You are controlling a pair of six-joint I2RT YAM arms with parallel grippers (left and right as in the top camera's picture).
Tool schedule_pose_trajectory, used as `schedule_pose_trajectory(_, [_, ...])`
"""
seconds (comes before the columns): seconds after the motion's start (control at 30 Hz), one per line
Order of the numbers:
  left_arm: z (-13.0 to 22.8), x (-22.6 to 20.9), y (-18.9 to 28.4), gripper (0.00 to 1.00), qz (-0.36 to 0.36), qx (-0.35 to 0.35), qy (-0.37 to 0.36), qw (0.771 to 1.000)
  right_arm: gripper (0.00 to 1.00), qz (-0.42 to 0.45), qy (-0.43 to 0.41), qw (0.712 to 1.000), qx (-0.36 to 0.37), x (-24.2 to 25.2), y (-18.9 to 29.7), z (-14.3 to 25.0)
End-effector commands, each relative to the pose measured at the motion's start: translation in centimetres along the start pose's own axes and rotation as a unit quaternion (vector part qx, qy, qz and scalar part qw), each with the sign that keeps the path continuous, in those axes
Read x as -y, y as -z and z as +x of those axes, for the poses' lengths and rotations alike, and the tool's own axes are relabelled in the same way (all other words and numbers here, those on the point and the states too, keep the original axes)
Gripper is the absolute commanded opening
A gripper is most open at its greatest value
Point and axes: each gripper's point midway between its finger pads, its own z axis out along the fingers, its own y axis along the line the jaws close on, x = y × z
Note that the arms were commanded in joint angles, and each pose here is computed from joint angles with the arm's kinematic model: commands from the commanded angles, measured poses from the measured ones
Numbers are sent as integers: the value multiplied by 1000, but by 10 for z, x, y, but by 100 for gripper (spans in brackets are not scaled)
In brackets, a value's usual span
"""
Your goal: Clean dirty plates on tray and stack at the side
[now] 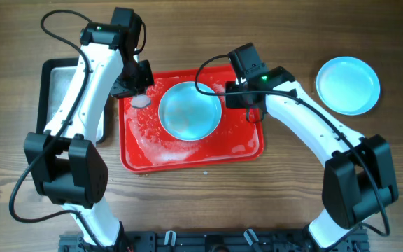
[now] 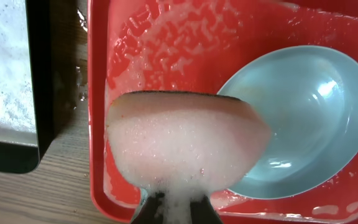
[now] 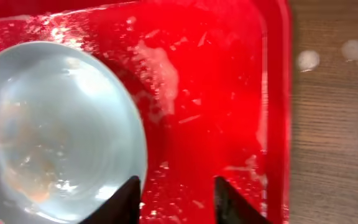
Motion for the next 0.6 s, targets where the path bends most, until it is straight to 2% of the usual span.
schedule_pose_trajectory(0.0, [-10, 1, 13, 4, 7, 32, 10, 999, 51, -31, -51, 997, -54, -10, -25, 19])
schedule_pose_trajectory(0.1, [-12, 1, 9, 4, 9, 35, 10, 999, 52, -51, -60, 992, -96, -17, -49, 35])
schedule_pose_trajectory(0.37, [-14, 2, 4, 4, 10, 38, 10, 999, 51, -70, -78, 989, -106, -24, -72, 37])
schedule_pose_trajectory(0.43, [-14, 2, 4, 4, 10, 38, 10, 999, 38, -69, -90, 988, -108, -24, -76, 38])
schedule_pose_trajectory(0.5, [-14, 2, 4, 4, 10, 39, 10, 999, 17, -69, -100, 987, -106, -25, -77, 37])
schedule_pose_trajectory(0.57, [-16, -3, 4, 4, 2, 42, 13, 999, 12, -70, -98, 987, -108, -27, -81, 39])
